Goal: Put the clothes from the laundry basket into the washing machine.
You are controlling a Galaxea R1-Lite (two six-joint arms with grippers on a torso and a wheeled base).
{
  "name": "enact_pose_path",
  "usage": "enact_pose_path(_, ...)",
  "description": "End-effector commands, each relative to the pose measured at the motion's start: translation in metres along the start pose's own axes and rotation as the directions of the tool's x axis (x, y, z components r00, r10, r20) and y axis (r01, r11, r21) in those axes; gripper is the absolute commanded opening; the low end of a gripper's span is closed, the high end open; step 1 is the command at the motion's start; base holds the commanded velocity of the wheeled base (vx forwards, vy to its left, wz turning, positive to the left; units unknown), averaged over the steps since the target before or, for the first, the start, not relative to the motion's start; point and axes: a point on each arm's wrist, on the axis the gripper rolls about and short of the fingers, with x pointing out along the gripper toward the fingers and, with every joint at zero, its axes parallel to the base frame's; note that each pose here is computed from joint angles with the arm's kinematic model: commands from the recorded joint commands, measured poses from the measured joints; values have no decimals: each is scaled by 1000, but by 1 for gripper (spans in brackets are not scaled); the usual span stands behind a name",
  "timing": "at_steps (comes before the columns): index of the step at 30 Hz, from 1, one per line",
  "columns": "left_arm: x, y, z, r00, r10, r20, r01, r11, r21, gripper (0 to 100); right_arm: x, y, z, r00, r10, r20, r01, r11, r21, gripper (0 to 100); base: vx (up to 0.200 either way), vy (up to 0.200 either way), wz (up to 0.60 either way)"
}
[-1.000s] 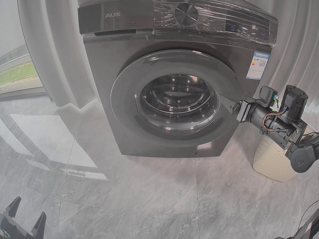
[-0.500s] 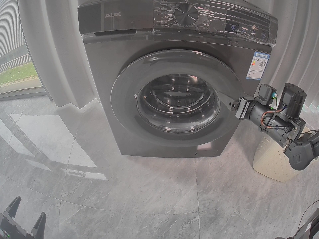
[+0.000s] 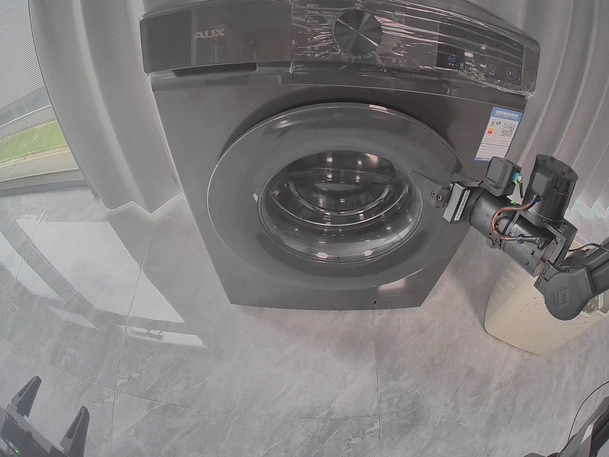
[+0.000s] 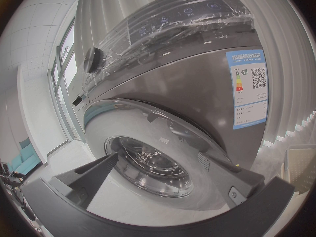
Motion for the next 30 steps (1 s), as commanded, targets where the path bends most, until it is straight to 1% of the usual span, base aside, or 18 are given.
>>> enact_pose_path(1,1,0,-5,1000,1,-19,-1,1000,1,100,1,-3,1,1000,-8,8,8,1000,-1,100,0,0,0)
enact_pose_path(6,1,0,-6,1000,0,-27,0,1000,1,100,1,-6,3,1000,-18,11,18,1000,-2,100,0,0,0)
enact_pose_path(9,1,0,-8,999,-4,-50,5,1000,5,100,0,-6,3,1000,-19,13,19,1000,-2,100,0,0,0)
enact_pose_path(17,1,0,-8,999,-6,-51,6,1000,3,100,-1,-5,5,1000,-17,19,17,1000,-2,100,0,0,0)
enact_pose_path(25,1,0,-8,999,-6,-53,6,1000,3,100,-1,-6,4,1000,-17,16,17,1000,-2,100,200,0,0)
enact_pose_path(30,1,0,-9,998,-6,-55,6,1000,3,100,-2,-3,3,1000,-9,11,9,1000,-1,100,200,0,0)
